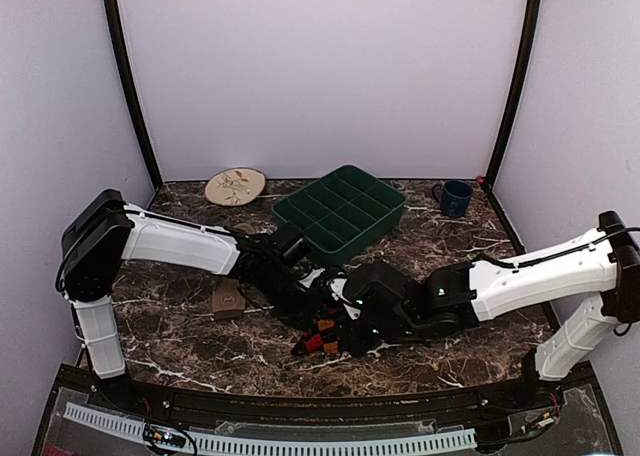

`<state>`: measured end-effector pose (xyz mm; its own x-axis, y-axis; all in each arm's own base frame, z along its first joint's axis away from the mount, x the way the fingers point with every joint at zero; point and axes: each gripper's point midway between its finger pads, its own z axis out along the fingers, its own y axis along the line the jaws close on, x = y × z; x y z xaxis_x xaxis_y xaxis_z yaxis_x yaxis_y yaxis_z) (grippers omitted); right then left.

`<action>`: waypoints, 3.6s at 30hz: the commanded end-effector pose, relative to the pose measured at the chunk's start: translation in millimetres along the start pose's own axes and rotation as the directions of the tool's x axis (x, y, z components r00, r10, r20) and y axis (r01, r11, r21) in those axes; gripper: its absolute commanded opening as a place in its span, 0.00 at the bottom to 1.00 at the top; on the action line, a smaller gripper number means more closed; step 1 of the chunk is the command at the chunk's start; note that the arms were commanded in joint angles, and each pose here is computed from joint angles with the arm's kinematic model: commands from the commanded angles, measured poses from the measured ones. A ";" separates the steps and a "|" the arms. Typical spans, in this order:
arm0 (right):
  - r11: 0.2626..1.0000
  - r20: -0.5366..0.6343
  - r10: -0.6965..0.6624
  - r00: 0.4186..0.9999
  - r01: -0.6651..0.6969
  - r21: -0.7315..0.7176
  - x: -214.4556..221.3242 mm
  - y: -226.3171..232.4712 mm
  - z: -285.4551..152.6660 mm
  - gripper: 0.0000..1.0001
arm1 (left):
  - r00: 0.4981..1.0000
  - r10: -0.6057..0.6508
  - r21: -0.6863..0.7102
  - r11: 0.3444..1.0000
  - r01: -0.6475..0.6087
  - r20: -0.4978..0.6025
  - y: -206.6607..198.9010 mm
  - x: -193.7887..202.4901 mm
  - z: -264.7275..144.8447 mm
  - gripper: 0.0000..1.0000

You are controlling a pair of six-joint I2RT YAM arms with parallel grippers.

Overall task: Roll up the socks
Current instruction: Fold the sock at the center of the board.

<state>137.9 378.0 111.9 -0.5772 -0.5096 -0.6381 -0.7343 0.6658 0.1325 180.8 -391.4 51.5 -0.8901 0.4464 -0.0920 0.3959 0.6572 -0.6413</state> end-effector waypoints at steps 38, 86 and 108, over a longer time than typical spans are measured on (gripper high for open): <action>0.995 -0.086 0.047 0.995 -0.054 -0.087 -27.3 -47.5 45.9 0.00 | 0.881 0.132 -0.172 0.983 -0.058 0.454 -26.8 -32.7 -115.5 0.27; 0.988 -0.121 0.004 0.993 -0.023 -0.152 -50.0 -63.1 77.6 0.00 | 0.968 0.194 -0.286 0.948 -0.144 0.157 1.6 3.3 -14.4 0.23; 0.978 -0.109 -0.025 0.994 0.002 -0.208 -67.8 -51.1 84.8 0.01 | 0.959 0.171 -0.316 0.944 -0.093 0.228 6.7 7.4 -22.1 0.22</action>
<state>230.7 386.7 49.3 -0.6746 -0.6152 -0.4080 -0.7327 0.6251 0.2690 205.5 -378.9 78.6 -0.8276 0.3589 -0.4315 0.5208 0.7776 -0.3522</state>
